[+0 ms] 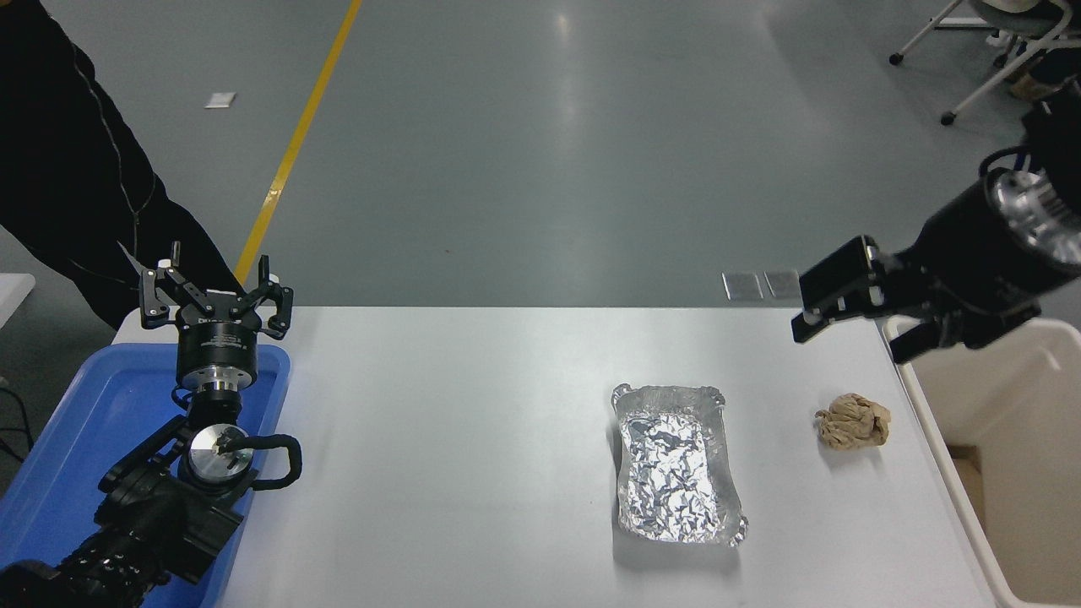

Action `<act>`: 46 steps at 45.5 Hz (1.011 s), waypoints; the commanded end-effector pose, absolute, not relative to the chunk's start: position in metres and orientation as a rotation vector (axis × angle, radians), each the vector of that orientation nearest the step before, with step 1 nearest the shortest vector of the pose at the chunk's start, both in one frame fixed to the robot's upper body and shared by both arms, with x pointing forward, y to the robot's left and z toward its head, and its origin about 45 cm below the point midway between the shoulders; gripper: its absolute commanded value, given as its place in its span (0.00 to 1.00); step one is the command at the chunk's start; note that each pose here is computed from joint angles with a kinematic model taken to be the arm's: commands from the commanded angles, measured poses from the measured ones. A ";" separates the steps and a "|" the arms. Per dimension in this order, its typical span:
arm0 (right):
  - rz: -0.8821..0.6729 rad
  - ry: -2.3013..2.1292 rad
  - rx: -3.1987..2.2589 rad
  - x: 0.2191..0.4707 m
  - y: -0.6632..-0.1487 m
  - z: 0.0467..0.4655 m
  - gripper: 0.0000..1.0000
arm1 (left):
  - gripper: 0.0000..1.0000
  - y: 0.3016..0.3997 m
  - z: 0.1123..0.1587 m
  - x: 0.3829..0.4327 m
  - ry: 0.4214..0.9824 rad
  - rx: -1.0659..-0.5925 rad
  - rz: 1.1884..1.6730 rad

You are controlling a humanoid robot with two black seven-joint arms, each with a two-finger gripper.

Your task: Pick up foil plate and place in dustbin

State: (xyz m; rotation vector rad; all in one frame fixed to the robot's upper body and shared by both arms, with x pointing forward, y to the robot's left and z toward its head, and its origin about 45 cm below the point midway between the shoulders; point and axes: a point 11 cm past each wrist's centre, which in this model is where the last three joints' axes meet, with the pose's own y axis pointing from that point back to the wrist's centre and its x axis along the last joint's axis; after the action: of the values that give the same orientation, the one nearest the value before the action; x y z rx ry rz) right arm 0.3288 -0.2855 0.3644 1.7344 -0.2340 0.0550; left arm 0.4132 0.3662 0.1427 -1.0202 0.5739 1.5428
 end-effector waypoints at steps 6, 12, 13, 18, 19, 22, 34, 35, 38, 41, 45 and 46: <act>-0.002 -0.311 1.681 0.338 -0.300 0.256 1.00 | 0.99 0.3664 0.1425 0.4131 0.574 -1.020 1.544; -0.047 -0.330 1.746 0.335 -0.288 0.215 1.00 | 0.99 0.3660 0.1428 0.4133 0.574 -1.020 1.542; -0.057 -0.332 1.757 0.334 -0.286 0.207 1.00 | 0.99 0.3660 0.1428 0.4133 0.574 -1.020 1.542; -0.087 -0.345 1.798 0.333 -0.277 0.179 1.00 | 0.99 0.3662 0.1429 0.4133 0.573 -1.022 1.543; -0.091 -0.344 1.803 0.333 -0.275 0.174 1.00 | 0.99 0.3660 0.1428 0.4133 0.574 -1.020 1.542; -0.097 -0.340 1.821 0.332 -0.265 0.159 1.00 | 0.99 0.3660 0.1428 0.4133 0.574 -1.020 1.542; -0.081 -0.361 1.866 0.336 -0.234 0.117 1.00 | 0.99 0.3664 0.1425 0.4131 0.574 -1.020 1.544; -0.076 -0.361 1.862 0.336 -0.234 0.113 1.00 | 0.99 0.3662 0.1429 0.4133 0.573 -1.022 1.543; -0.062 -0.375 1.847 0.335 -0.233 0.099 1.00 | 0.99 0.3660 0.1428 0.4133 0.574 -1.020 1.542; -0.048 -0.384 1.830 0.332 -0.233 0.083 1.00 | 0.99 0.3665 0.1426 0.4131 0.573 -1.021 1.544; -0.052 -0.401 1.810 0.327 -0.240 0.068 1.00 | 0.99 0.3660 0.1428 0.4133 0.574 -1.020 1.542; -0.053 -0.399 1.809 0.326 -0.240 0.067 1.00 | 0.99 0.3663 0.1425 0.4131 0.574 -1.020 1.544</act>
State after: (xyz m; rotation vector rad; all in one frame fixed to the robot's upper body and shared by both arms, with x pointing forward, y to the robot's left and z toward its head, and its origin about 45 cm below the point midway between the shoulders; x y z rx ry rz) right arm 0.3364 -0.2416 0.1099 1.8321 -0.3648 -0.0586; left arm 0.4132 0.3661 0.1427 -1.0200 0.5741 1.5429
